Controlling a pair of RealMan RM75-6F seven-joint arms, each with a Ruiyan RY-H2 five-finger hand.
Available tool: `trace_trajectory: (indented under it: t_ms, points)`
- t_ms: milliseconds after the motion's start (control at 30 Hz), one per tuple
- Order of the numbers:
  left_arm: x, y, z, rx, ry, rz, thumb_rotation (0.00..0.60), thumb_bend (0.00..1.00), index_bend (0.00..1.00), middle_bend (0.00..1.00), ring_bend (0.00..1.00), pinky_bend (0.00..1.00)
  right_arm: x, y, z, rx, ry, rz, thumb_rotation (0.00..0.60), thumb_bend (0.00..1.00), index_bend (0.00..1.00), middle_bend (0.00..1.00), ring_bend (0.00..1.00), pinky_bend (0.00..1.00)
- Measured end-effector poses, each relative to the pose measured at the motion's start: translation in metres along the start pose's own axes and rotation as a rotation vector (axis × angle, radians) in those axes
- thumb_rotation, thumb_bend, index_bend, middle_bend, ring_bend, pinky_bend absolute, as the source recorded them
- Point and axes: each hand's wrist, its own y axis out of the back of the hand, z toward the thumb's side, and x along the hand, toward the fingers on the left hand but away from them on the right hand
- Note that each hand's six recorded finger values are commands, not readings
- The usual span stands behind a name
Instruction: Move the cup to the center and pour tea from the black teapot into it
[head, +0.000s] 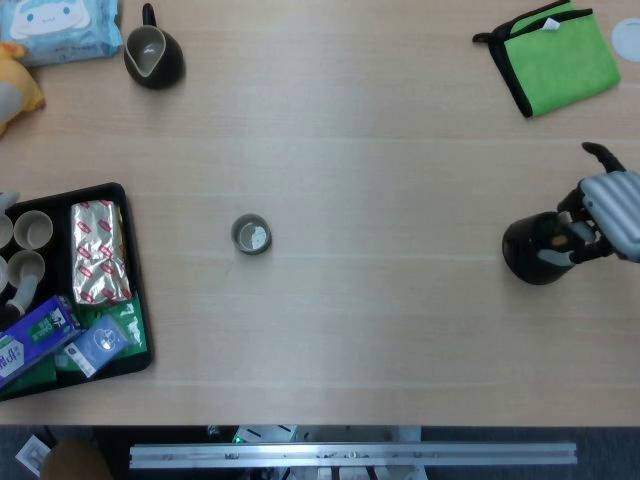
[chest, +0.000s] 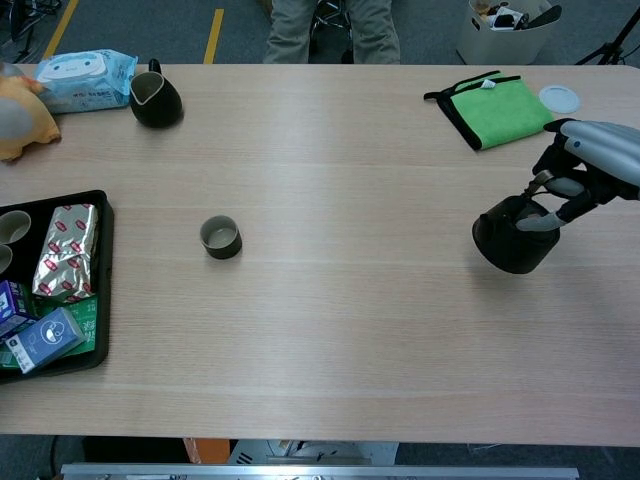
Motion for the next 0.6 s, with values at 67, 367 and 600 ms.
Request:
trace_trajectory:
  t_ms: [67,367,600]
  points:
    - [0.000,0.000,0.000,0.001,0.000,-0.002,0.600,0.27,0.14,0.19,0.15,0.08,0.001,0.002,0.000,-0.003,0.002,-0.010,0.396,0.00,1.00,0.94,0.89,0.00]
    - [0.000,0.000,0.001,0.001,-0.002,0.001,0.600,0.27,0.14,0.19,0.15,0.08,0.003,0.008,0.000,0.034,0.005,-0.010,0.358,0.00,1.00,0.95,0.90,0.00]
    - [0.000,0.000,0.001,0.004,-0.003,-0.001,0.600,0.27,0.14,0.19,0.15,0.08,0.005,0.013,0.003,0.091,0.009,-0.022,0.359,0.17,1.00,0.95,0.90,0.00]
